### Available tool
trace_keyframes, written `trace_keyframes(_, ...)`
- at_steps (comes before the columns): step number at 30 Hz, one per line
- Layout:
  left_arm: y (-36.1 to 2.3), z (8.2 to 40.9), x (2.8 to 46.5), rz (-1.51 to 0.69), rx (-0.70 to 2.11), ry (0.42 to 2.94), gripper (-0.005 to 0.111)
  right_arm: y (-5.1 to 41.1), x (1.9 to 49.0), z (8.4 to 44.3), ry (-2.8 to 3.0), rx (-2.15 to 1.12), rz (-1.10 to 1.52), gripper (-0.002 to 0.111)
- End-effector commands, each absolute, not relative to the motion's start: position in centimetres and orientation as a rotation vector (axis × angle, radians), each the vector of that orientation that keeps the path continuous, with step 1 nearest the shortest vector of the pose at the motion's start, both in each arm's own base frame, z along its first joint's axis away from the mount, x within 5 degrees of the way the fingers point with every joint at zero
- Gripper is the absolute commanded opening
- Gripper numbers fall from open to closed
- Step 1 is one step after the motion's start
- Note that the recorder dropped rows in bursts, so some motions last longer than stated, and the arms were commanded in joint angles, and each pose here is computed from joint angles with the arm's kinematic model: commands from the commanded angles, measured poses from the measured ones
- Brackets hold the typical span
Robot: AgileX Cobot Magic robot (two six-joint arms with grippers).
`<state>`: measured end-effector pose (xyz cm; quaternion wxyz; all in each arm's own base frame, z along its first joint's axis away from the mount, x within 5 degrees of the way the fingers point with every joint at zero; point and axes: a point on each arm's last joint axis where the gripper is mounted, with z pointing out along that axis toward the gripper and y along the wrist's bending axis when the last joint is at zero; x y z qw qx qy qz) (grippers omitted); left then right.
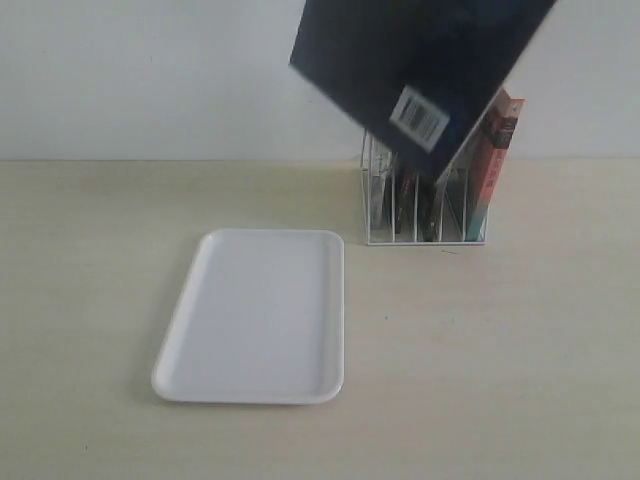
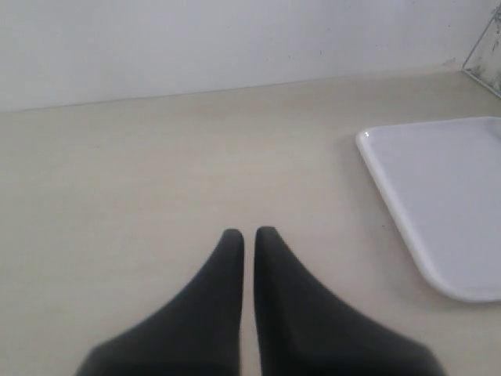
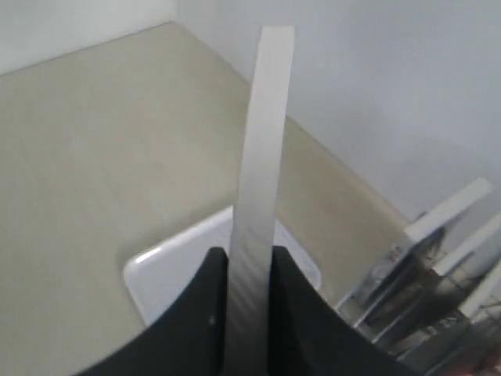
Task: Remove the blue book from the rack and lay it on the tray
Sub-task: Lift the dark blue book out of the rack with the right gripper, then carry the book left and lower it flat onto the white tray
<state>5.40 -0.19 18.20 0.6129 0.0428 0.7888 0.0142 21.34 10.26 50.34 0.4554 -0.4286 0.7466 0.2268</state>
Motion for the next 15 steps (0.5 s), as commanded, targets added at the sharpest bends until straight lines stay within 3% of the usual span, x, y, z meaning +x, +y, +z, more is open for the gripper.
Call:
trace_keyframes(1,-0.2,18.5,5.4,0.035,0.097,1.797,0.005,11.5,19.7,47.9,1.547,-1.276,0.681,0.000)
trace_keyframes(10,-0.2,18.5,5.4,0.035,0.097,1.797,0.005,16.7,20.8,40.4,1.439,-1.728,0.685,0.000)
trace_keyframes(15,-0.2,18.5,5.4,0.035,0.097,1.797,0.005,20.8,21.6,36.6,1.526,-1.921,0.355,0.000)
